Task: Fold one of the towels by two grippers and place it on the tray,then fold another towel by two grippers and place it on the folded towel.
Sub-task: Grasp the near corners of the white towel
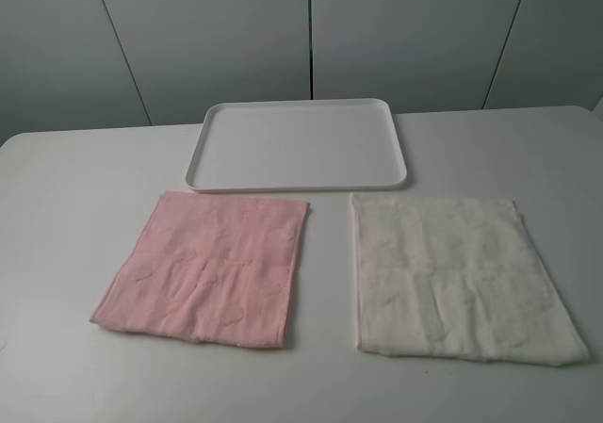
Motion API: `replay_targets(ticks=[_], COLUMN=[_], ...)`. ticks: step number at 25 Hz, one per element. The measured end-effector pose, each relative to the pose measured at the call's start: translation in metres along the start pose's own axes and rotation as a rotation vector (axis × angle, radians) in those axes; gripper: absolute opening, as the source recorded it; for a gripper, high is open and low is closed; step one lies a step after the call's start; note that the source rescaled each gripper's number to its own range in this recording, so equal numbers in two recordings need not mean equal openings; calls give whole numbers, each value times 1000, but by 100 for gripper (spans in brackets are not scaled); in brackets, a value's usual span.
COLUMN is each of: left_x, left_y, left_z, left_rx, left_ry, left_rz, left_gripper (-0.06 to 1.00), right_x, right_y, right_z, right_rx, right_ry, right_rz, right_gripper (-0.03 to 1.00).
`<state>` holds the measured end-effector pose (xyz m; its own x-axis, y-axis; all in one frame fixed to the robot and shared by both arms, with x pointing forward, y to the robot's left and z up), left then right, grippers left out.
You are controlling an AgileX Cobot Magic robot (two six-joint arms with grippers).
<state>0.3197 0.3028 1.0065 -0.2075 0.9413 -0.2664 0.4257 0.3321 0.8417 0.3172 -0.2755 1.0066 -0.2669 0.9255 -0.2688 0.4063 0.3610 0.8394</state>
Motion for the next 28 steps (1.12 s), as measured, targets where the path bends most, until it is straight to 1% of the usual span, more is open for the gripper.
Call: replay_targets(ticks=[28], left_x=[0], left_y=[0], left_z=[0], left_rx=[0], left_ry=[0], left_rz=[0], left_gripper=[93], right_x=[0], right_y=[0], right_z=[0], right_rx=[0], right_ry=[0], right_rz=[0], right_gripper=[100])
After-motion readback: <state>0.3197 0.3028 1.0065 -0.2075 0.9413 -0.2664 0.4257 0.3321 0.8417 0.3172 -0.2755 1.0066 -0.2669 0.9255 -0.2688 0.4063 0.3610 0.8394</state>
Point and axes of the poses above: a point on each arm's last joint axis where the gripper is mounted, z pointing out along that axis toward the gripper, x along the wrist's bending axis when the last joint is at zero, y = z × x, the point moved 10 cm from there along z, pointing out along that axis toward the gripper, and after that the axes turned 15 degrees about -z, right-handed, at the moved point
